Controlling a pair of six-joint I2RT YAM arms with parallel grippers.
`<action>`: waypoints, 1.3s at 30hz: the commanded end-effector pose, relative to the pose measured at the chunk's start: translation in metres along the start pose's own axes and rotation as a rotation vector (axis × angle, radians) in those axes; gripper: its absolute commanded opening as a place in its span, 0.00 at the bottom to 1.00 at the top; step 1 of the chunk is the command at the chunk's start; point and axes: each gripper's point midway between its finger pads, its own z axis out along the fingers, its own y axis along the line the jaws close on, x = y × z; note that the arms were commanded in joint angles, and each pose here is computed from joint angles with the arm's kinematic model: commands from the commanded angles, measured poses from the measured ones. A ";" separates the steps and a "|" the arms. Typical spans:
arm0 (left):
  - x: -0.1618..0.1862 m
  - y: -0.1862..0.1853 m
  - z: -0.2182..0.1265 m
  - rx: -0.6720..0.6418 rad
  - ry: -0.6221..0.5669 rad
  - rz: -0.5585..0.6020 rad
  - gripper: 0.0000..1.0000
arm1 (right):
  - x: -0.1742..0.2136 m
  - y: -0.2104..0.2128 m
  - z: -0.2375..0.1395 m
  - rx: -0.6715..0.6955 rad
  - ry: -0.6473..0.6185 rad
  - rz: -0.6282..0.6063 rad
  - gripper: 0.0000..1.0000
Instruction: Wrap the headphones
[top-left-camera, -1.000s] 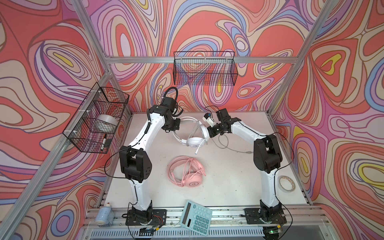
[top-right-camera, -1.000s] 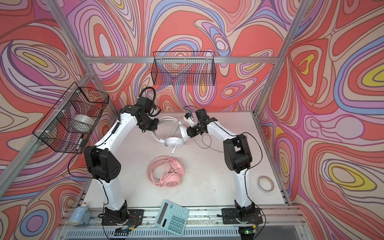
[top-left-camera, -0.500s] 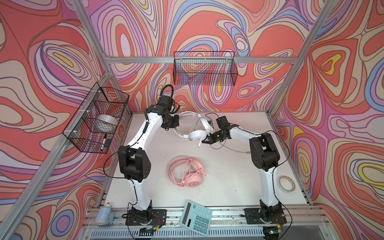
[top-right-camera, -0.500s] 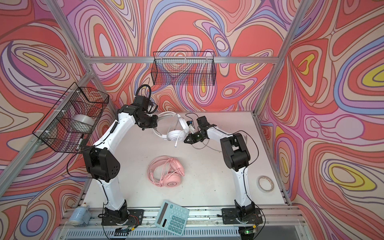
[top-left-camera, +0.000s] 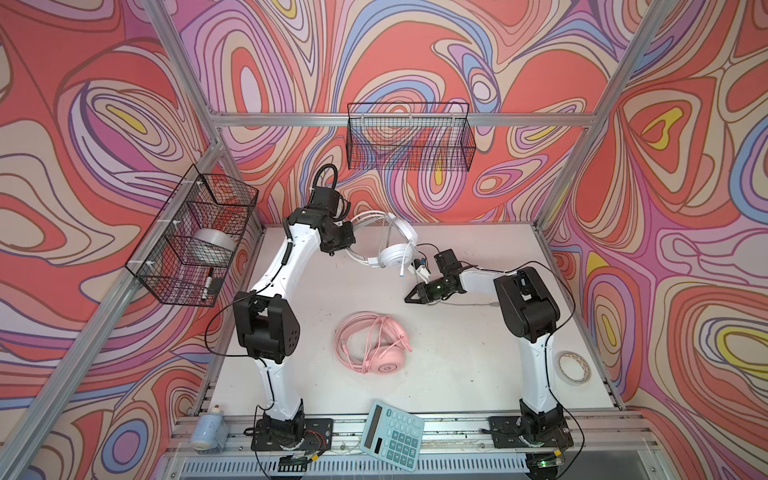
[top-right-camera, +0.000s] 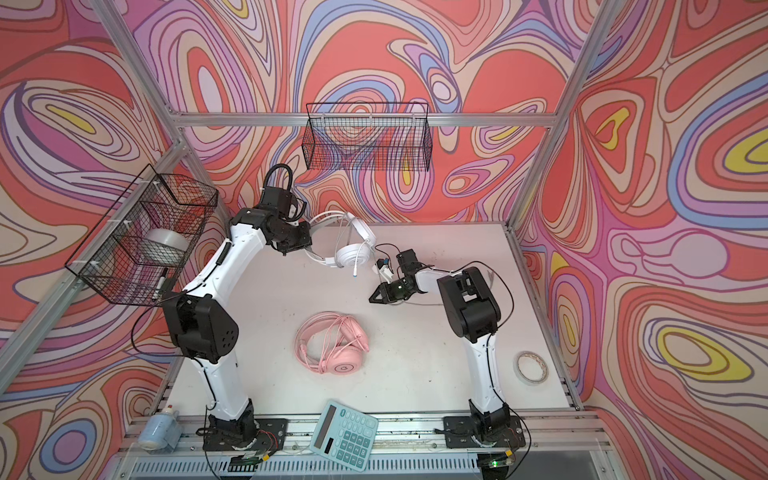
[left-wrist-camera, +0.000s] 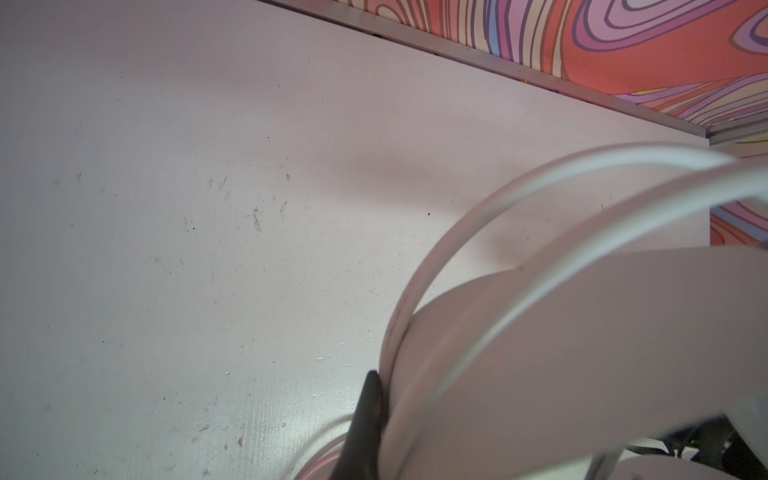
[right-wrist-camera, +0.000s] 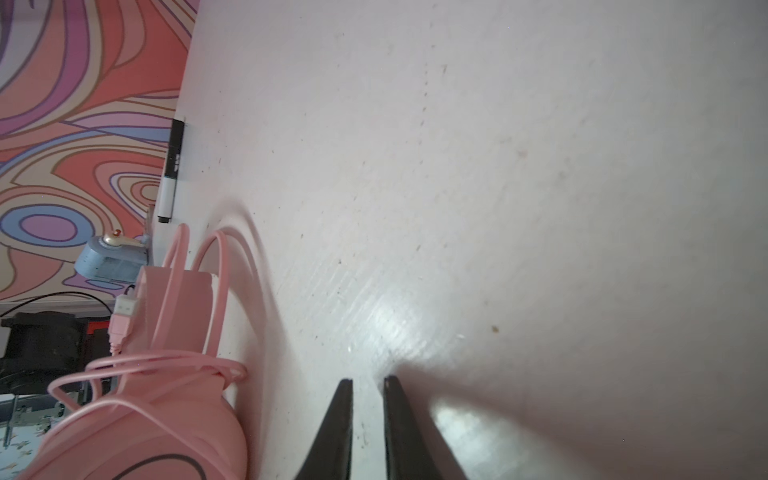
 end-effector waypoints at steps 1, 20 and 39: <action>-0.029 -0.001 -0.019 0.017 -0.096 -0.081 0.00 | 0.001 0.008 -0.007 -0.017 -0.014 -0.003 0.18; -0.053 0.062 0.010 -0.236 -0.189 -0.365 0.00 | 0.028 0.028 -0.026 0.006 0.035 0.005 0.15; -0.028 0.054 0.035 -0.074 -0.117 -0.622 0.00 | 0.035 0.066 -0.058 0.201 0.162 -0.137 0.00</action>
